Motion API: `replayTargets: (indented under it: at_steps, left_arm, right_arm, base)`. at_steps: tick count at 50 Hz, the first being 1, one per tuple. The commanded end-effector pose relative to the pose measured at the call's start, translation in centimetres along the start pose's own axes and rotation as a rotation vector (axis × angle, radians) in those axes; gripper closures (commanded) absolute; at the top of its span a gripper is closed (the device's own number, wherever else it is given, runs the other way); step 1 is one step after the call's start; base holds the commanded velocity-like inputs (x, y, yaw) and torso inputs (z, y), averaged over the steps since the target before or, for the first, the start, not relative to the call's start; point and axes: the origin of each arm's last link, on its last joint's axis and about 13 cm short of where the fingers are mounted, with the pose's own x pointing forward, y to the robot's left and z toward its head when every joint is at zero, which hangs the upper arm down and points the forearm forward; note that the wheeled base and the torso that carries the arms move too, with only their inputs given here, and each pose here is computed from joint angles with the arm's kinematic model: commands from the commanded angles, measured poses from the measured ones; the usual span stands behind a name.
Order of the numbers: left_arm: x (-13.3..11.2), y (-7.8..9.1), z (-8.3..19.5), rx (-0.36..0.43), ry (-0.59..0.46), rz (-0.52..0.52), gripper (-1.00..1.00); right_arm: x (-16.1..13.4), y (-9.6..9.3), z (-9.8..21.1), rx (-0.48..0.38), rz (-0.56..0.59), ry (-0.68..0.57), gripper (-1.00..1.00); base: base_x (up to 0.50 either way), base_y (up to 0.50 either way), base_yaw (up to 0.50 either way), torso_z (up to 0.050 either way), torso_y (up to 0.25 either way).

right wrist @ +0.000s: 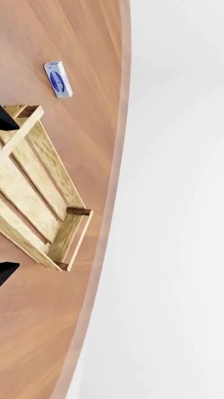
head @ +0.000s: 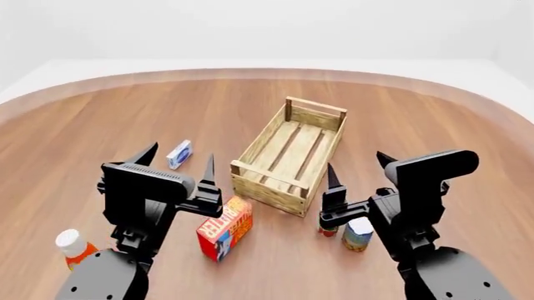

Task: Pick up the ketchup, and put it in the wooden tray.

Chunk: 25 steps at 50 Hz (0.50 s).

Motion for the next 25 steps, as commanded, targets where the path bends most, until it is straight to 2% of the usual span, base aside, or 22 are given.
replayTargets:
  at_steps: [1, 7, 15, 23, 25]
  left_arm:
    - [-0.1, 0.1, 0.5, -0.001, -0.013, 0.005, -1.0]
    - [-0.1, 0.2, 0.8, -0.005, -0.02, 0.009, -1.0]
    - [0.1, 0.4, 0.9, -0.004, -0.026, 0.024, -1.0]
    - [0.2, 0.7, 1.4, -0.005, -0.039, 0.052, -1.0]
    - [0.3, 0.9, 1.5, -0.006, -0.041, 0.061, -1.0]
  right_arm:
    - [0.1, -0.1, 0.5, 0.001, 0.009, -0.009, -1.0]
    - [0.0, -0.3, 1.0, 0.012, 0.019, -0.011, -1.0]
    - [0.1, -0.6, 1.5, 0.042, 0.024, -0.03, -1.0]
    - [0.5, -0.8, 1.9, 0.023, 0.054, -0.036, -1.0]
    - [0.7, -0.9, 2.1, 0.019, 0.068, -0.038, -1.0]
  base:
    - [0.42, 0.0, 0.0, 0.0, 0.0]
    - [0.41, 0.0, 0.0, 0.0, 0.0]
    - [0.0, 0.0, 0.0, 0.0, 0.0]
    - [0.0, 0.0, 0.0, 0.0, 0.0]
    - [0.0, 0.0, 0.47, 0.0, 0.0]
